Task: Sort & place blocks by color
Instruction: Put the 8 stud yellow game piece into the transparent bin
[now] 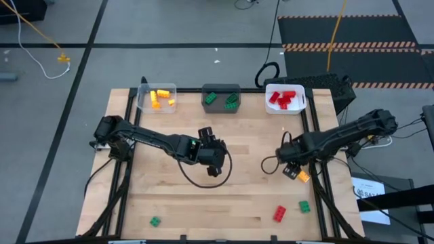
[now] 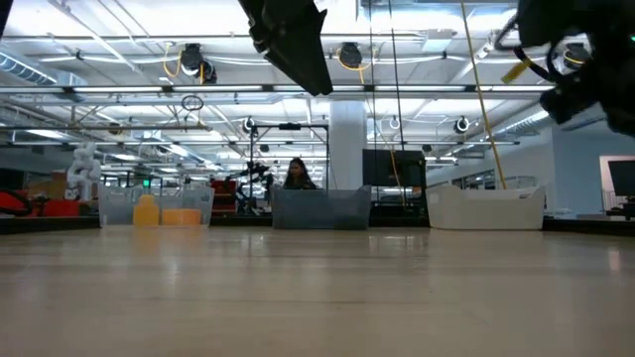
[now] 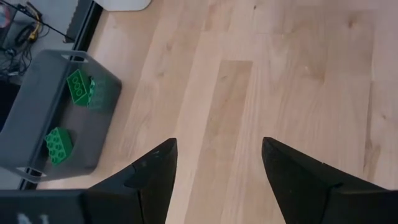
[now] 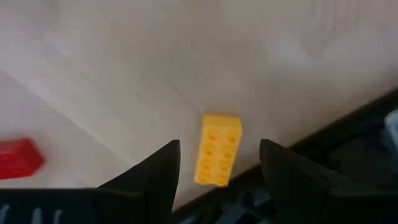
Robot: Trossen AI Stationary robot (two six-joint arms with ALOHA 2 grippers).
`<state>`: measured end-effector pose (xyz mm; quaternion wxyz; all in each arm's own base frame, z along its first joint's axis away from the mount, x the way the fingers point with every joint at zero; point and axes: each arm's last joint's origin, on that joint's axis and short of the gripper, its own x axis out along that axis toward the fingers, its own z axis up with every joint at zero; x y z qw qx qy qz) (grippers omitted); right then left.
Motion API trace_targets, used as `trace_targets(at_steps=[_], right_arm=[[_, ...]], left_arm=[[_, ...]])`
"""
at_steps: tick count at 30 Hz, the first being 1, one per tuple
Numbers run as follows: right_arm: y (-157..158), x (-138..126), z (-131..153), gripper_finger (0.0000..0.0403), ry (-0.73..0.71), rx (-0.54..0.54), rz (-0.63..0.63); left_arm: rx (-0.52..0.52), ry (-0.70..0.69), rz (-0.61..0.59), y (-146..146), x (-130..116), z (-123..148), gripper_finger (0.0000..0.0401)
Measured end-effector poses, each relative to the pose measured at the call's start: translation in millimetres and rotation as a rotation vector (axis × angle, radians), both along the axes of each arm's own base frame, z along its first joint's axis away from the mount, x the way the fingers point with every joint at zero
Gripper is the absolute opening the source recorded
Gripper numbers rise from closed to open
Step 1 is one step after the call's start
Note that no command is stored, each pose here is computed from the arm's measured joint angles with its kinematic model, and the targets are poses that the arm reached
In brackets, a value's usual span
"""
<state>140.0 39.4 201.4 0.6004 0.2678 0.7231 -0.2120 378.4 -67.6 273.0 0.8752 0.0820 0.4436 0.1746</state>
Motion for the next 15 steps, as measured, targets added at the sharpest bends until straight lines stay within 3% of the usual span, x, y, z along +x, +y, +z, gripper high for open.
trace_targets(at_steps=[15], right_arm=[[22,-10,-28,0.0210,0.092,0.021,0.070]], left_arm=[[0.003,0.002,0.000,1,0,0,0.0237]])
